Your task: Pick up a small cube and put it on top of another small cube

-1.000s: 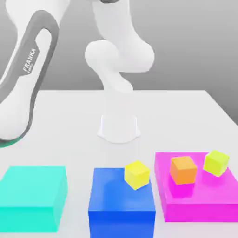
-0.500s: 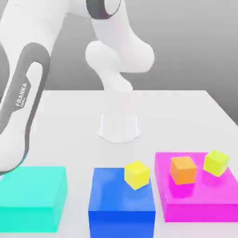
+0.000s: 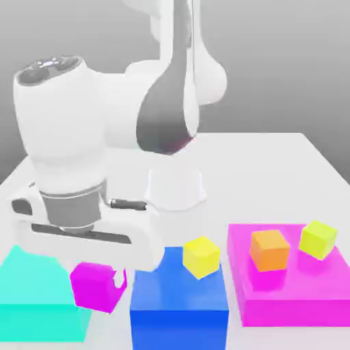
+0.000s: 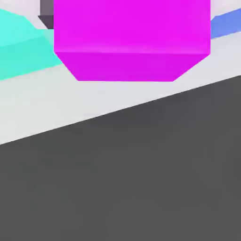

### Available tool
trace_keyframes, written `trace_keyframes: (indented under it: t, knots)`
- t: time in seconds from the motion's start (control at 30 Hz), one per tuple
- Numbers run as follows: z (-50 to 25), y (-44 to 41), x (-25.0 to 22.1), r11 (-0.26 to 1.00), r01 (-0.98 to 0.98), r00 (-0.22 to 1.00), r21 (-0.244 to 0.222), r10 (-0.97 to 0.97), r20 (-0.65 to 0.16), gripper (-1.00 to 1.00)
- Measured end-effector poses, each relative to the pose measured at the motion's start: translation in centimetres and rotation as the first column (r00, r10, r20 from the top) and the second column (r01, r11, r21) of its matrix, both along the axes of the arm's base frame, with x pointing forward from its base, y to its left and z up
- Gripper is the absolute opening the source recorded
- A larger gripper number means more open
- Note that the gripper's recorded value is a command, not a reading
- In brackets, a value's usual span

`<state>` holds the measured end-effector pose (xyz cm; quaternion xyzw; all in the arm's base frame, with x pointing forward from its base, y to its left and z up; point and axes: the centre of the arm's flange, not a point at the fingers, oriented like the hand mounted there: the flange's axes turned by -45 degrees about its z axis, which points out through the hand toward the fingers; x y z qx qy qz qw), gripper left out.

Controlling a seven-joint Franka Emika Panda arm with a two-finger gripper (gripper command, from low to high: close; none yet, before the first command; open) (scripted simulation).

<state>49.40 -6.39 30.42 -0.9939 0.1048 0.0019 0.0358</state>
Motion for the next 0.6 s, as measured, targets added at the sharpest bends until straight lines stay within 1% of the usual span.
trace_keyframes:
  t: [0.1, 0.23, 0.3, 0.37, 0.47, 0.5, 0.6]
  knots:
    - [1.7, 4.3, -2.4, 0.998, -0.063, 0.998, -0.014, 0.063, -0.002, -1.0]
    - [3.4, 8.4, -6.4, 0.991, -0.121, 0.993, -0.052, 0.121, -0.005, -1.0]
    - [4.1, 10.1, -8.1, 0.981, -0.185, 0.983, -0.065, 0.186, -0.004, -1.0]
    - [3.1, 10.8, -8.8, 0.971, -0.228, 0.974, -0.067, 0.228, -0.003, -1.0]
    - [-0.6, 11.0, -9.0, 0.968, -0.24, 0.971, -0.069, 0.24, -0.003, -1.0]
    - [-1.5, 11.0, -9.1, 0.968, -0.241, 0.971, -0.069, 0.241, -0.004, 1.0]
    - [-1.5, 11.0, -9.1, 0.968, -0.241, 0.971, -0.069, 0.241, -0.004, 1.0]
